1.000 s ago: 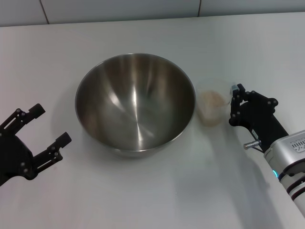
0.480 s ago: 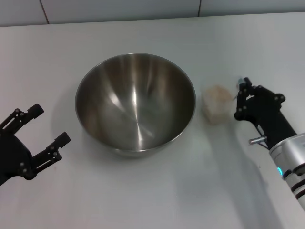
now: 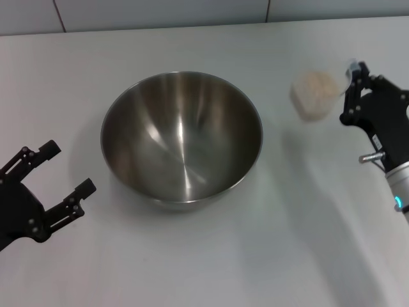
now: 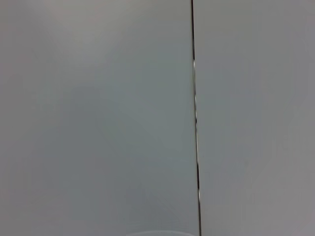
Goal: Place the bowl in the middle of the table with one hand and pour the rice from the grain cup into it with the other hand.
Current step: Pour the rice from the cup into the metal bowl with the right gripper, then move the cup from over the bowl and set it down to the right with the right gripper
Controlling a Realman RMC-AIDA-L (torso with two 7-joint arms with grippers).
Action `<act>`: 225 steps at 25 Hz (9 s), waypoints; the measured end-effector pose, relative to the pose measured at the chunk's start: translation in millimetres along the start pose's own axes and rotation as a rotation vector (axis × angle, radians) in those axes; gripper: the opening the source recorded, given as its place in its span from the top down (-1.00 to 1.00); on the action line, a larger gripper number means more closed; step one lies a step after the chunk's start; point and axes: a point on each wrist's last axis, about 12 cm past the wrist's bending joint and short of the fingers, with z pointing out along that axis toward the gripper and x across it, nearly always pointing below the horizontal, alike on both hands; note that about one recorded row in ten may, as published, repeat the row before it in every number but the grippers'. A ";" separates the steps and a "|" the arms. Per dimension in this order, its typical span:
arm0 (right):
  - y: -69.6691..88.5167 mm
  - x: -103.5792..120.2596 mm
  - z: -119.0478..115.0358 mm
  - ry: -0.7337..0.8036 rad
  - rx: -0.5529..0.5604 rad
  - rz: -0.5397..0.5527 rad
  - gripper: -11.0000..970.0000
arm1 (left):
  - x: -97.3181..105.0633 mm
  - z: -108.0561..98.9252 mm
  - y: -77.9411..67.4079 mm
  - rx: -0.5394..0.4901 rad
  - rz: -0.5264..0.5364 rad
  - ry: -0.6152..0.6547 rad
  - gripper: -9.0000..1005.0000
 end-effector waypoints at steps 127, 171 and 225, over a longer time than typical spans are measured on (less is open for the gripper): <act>79.7 -29.4 72.8 -0.333 -0.557 -0.783 0.95 | 12.5 -0.7 -5.9 0.037 -0.036 0.103 -0.68; -28.7 -16.3 54.2 -0.034 -0.115 0.027 0.95 | 11.2 -0.6 -8.0 0.054 -0.036 0.092 -0.68; -28.3 26.2 48.0 0.329 -0.098 -0.020 -0.21 | 8.1 0.0 -10.6 0.079 -0.037 0.065 -0.68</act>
